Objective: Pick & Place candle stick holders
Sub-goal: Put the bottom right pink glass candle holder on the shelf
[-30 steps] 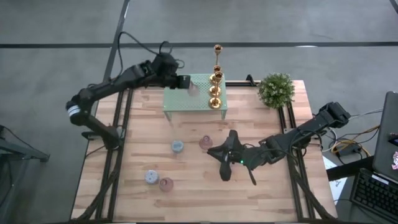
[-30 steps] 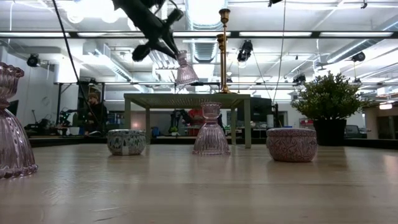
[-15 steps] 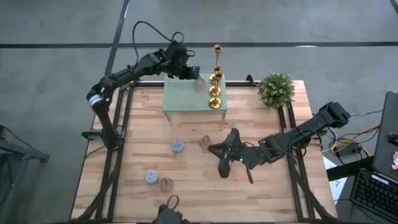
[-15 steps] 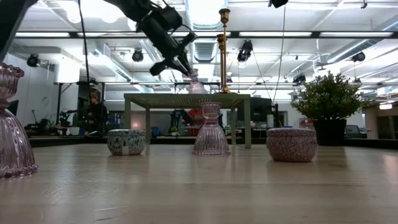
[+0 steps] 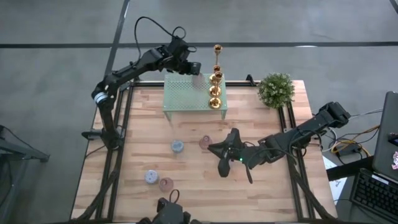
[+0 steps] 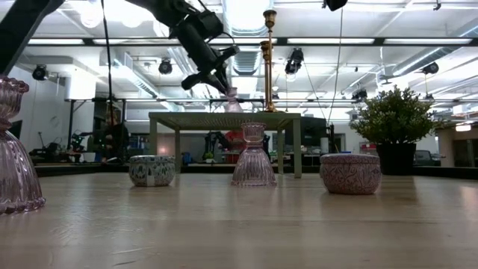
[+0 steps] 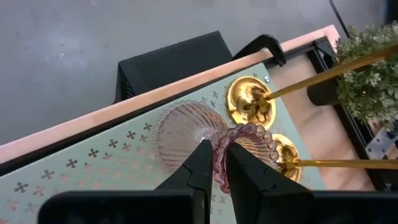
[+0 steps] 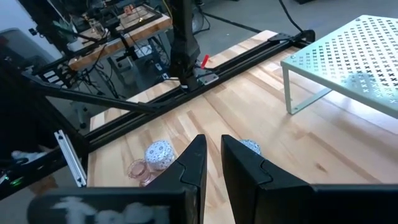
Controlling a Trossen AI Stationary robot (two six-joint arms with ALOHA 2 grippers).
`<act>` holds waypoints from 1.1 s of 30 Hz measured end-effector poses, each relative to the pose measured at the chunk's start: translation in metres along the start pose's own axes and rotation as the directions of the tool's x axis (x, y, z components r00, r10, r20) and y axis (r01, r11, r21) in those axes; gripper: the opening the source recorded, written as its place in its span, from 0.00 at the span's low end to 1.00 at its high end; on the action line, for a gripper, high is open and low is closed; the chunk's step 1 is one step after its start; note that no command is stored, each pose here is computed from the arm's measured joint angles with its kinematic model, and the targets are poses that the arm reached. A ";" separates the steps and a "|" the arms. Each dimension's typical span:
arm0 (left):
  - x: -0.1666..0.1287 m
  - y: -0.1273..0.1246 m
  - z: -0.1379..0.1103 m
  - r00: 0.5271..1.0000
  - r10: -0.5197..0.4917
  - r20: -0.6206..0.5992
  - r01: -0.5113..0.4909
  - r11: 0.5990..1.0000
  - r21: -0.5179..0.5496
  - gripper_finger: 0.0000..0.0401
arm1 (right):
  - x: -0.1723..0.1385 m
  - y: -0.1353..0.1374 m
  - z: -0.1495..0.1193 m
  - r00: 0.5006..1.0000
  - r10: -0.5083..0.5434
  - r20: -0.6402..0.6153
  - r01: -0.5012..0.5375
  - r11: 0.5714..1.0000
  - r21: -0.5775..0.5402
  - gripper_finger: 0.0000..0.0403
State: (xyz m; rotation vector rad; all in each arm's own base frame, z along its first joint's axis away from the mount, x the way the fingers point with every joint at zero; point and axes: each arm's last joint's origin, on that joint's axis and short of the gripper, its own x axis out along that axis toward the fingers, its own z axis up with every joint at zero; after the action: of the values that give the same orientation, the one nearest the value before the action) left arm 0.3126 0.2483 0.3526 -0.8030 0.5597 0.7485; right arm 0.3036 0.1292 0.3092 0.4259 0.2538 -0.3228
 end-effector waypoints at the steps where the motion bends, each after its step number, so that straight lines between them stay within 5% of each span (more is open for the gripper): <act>1: 0.000 0.000 0.000 1.000 0.000 0.000 0.000 1.000 -0.002 0.09 | 0.000 0.000 0.000 1.000 0.000 0.000 0.000 1.000 0.000 0.11; 26: 0.002 -0.001 0.002 1.000 -0.016 0.025 0.017 1.000 -0.003 0.09 | 0.000 -0.001 -0.001 1.000 -0.012 -0.006 0.012 1.000 -0.021 0.11; 33: 0.002 -0.001 0.002 1.000 -0.017 0.027 0.017 1.000 -0.004 0.19 | 0.000 -0.002 -0.001 1.000 -0.026 0.006 0.027 0.999 -0.022 0.11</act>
State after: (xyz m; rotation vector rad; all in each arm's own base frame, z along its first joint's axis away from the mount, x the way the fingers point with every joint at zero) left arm 0.3145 0.2502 0.3525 -0.7999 0.5269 0.7441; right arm 0.3029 0.1283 0.3077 0.4002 0.2577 -0.3468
